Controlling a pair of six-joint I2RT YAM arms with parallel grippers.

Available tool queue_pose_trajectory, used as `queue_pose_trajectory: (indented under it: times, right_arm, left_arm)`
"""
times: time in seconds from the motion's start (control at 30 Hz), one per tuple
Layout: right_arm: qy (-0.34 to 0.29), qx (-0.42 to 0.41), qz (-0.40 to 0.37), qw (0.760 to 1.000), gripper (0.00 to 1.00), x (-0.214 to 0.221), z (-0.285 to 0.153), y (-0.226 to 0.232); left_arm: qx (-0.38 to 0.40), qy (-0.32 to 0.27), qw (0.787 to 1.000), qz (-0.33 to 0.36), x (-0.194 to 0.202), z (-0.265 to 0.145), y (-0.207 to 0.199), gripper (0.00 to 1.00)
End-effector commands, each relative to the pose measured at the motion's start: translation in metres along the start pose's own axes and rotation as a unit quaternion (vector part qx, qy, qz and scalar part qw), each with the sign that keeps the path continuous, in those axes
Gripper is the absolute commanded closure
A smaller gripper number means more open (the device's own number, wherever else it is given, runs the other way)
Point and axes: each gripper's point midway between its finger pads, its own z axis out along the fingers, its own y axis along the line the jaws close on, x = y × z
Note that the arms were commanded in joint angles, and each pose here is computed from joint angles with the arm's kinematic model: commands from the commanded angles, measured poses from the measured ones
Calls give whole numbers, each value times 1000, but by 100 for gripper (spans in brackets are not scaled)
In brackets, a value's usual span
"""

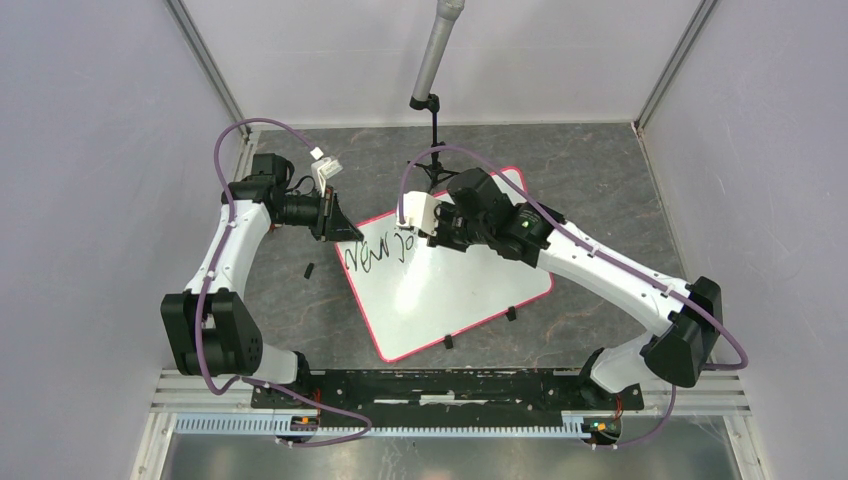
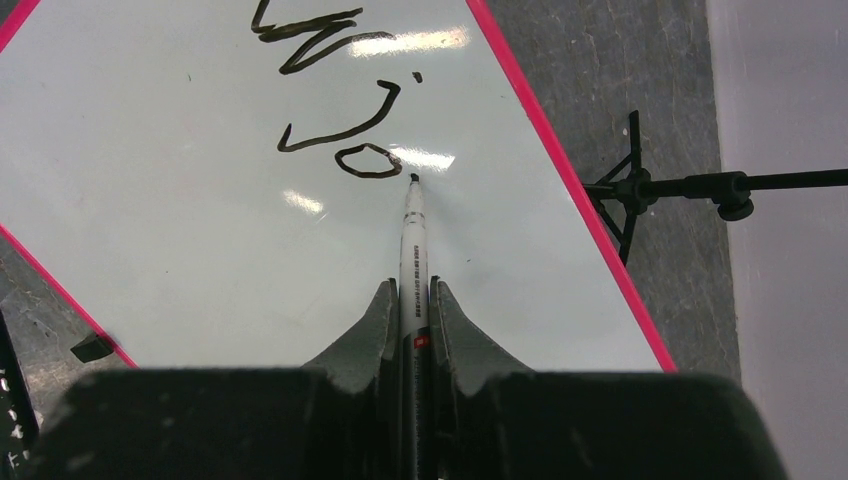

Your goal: Write a sentence on the whiteboard

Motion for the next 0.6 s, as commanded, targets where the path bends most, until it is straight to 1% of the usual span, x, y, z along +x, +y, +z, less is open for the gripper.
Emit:
queue_pose_trajectory:
  times: [0.0,0.2,0.47,0.57]
  right_arm:
    - [-10,31,2,999,100,-9,1,-14]
    - [-4,41,10,999,100,-5,-1,-20]
    - [18,24,14,999,100,20,-1,-2]
    - [17,18,15,1000,100,21,-3,2]
  left_arm:
    - [-11,24,1000,3,12,6,1,98]
    - [-12,25,1000,3,12,6,1,97]
    - [-12,25,1000,3,12,6,1,98]
    - [-11,25,1000,1,12,6,2,97]
